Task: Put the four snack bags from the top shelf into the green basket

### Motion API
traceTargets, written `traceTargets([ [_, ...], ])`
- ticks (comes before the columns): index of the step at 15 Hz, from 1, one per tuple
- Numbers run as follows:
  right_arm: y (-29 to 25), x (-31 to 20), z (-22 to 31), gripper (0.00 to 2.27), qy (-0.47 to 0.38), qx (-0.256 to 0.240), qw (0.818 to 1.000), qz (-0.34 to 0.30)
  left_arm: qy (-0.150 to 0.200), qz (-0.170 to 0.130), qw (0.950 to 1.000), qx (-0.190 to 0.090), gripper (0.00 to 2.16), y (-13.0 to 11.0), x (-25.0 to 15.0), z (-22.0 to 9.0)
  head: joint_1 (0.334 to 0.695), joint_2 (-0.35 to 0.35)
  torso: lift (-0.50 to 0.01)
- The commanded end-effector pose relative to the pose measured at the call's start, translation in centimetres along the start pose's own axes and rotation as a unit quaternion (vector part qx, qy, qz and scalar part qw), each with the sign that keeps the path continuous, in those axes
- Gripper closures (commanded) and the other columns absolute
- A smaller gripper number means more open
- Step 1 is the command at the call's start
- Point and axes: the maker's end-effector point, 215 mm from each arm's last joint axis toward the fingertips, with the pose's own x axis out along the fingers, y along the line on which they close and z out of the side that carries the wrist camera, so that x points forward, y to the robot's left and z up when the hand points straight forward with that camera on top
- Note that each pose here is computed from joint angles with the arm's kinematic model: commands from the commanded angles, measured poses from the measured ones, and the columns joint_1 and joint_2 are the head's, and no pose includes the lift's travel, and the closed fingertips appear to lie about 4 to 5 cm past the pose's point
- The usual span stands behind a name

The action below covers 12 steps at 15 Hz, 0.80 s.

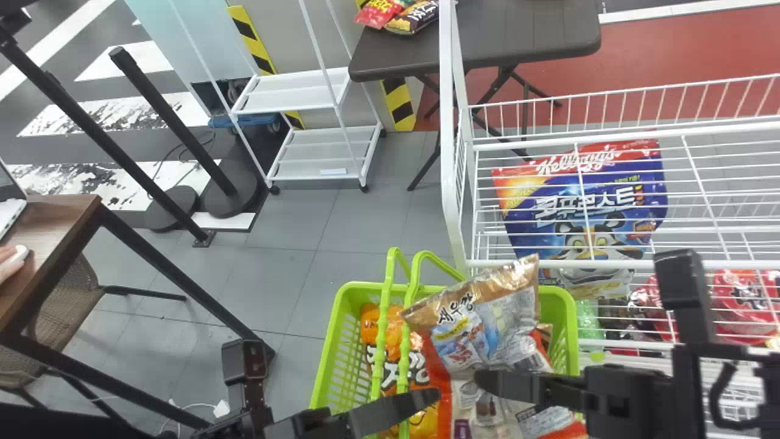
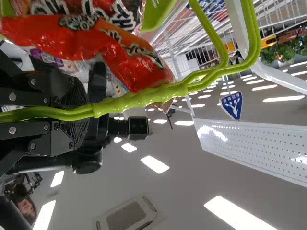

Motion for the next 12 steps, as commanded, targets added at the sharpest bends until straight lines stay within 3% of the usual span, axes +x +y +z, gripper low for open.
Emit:
traceTargets([
  [1,-0.8,2.1,-0.4,2.25,0.022,0.013,1.0,0.005,0.002,-0.002,1.0,0.0,2.15,-0.1,0.1,-0.1,0.695,0.35,-0.001],
  [3,-0.5,3.8,0.3,2.2,0.021,0.014,1.0,0.017,0.004,-0.006,1.0,-0.001,2.15,-0.2,0.4,-0.1,0.695,0.35,-0.001],
  [4,-0.7,4.2,0.5,2.03,0.022,0.017,0.999,0.02,0.005,-0.005,1.0,0.0,2.15,-0.2,0.5,-0.1,0.695,0.35,-0.001],
  [5,-0.8,4.3,0.4,1.65,0.024,0.018,0.999,0.019,0.005,-0.005,1.0,0.0,2.15,-0.2,0.5,-0.1,0.695,0.35,-0.001],
  [6,-0.8,4.1,0.2,0.69,0.027,0.019,0.999,0.021,0.006,-0.004,1.0,0.0,2.15,-0.1,0.5,-0.1,0.695,0.35,-0.001],
  [7,-0.7,3.5,-0.1,0.0,0.029,0.02,0.999,0.025,0.006,-0.003,1.0,0.0,2.15,-0.1,0.4,-0.1,0.695,0.35,-0.001],
  [12,2.8,-1.8,-1.0,0.04,0.057,0.003,0.997,0.054,0.009,-0.002,1.0,0.002,2.15,0.0,0.7,0.0,0.695,0.35,-0.001],
])
